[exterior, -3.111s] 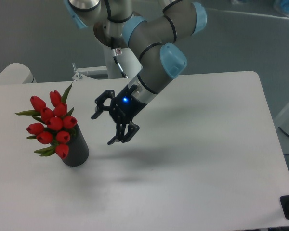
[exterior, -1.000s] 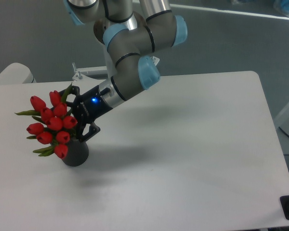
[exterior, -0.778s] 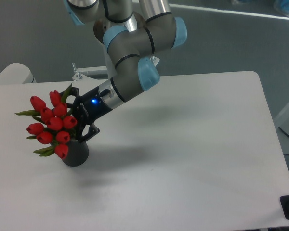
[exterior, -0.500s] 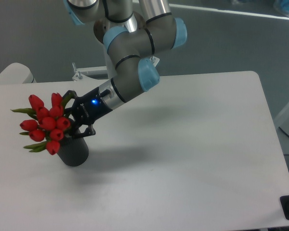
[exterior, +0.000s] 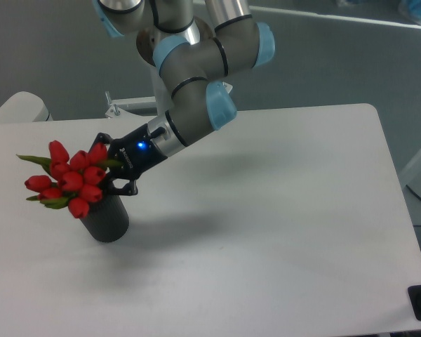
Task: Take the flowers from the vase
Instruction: 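Lift the tulip bunch up out of the black vase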
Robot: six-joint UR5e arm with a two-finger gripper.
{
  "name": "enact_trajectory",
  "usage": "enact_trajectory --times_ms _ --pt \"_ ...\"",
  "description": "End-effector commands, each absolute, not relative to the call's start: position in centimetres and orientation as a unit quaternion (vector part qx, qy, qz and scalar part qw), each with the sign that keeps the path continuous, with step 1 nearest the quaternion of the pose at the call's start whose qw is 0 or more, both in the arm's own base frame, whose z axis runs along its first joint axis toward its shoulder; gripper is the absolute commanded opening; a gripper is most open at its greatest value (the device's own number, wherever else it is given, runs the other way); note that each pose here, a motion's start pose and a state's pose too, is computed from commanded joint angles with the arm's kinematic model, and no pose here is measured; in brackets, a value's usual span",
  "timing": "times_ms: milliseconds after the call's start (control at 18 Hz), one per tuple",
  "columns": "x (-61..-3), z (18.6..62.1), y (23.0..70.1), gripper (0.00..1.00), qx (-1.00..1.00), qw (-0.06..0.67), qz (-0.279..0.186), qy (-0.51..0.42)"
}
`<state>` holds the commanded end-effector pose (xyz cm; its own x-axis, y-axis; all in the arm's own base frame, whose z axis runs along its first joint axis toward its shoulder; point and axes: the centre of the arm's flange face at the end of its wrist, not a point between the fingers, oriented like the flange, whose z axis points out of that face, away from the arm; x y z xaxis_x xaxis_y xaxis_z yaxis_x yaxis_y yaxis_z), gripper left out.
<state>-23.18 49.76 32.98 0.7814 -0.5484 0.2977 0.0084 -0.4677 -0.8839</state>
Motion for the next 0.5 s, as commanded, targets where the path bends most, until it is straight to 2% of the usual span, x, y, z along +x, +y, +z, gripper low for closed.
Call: enact_trajectory --times_ms 500 --pt "-24.6 37.4 48.1 0.18 -0.782 0.537 -0.293 0.122"
